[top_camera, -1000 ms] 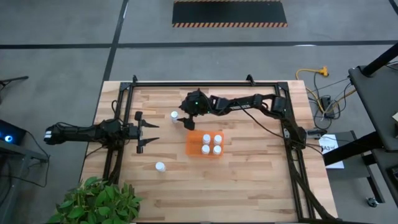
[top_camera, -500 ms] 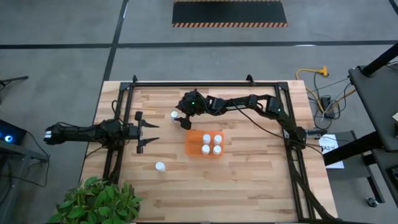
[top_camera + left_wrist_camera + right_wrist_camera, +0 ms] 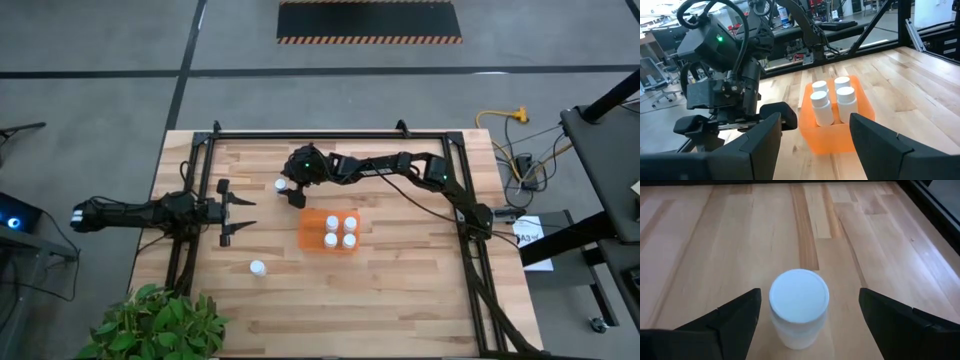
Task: Pick and place pill bottles into a basket
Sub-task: Put the white medicine bottle into the orange bin
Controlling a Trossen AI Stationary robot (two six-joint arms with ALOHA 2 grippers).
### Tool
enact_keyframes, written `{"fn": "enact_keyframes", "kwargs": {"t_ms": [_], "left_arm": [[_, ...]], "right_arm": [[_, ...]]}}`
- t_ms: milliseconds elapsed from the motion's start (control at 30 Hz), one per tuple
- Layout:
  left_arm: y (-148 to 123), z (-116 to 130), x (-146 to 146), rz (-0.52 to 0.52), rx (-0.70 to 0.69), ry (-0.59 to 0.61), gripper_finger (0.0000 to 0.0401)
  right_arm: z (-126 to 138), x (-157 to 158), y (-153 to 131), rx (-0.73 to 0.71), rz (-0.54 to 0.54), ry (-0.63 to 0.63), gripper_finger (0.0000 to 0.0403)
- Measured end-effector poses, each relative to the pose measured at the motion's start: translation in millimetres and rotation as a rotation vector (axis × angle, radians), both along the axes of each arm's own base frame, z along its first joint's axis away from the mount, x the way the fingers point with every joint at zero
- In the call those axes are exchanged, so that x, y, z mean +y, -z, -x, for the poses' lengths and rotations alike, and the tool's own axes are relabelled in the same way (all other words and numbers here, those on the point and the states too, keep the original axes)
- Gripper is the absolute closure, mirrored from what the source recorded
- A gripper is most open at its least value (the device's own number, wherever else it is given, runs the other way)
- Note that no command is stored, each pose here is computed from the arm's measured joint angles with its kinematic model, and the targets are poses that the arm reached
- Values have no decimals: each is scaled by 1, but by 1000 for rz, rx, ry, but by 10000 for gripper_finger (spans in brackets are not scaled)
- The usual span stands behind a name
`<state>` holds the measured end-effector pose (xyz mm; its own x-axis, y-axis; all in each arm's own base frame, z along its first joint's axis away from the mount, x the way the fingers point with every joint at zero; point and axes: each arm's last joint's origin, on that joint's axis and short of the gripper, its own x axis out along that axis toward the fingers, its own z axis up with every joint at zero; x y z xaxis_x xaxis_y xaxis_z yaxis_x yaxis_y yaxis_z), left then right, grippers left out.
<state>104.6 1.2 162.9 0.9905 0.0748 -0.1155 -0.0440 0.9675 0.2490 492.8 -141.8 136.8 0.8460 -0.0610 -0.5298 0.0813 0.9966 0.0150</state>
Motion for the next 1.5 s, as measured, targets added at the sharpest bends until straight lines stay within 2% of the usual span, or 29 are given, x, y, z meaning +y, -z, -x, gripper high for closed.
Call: {"fn": "enact_keyframes", "kwargs": {"t_ms": [200, 300, 467, 700, 1167, 1500], "left_arm": [[0, 0, 0, 0, 0, 0, 183], [0, 0, 0, 0, 1, 0, 183], [0, 0, 0, 0, 0, 0, 183], [0, 0, 0, 0, 0, 0, 183], [0, 0, 0, 0, 0, 0, 183], [0, 0, 0, 0, 0, 0, 183]], "right_arm": [[2, 1, 3, 26, -10, -1, 80], [1, 1, 2, 24, -9, -2, 101], [2, 1, 3, 25, -12, -5, 165], [1, 3, 2, 9, -34, -57, 278], [0, 6, -2, 6, -32, -62, 281], [7, 25, -37, 34, -35, -97, 281]]}}
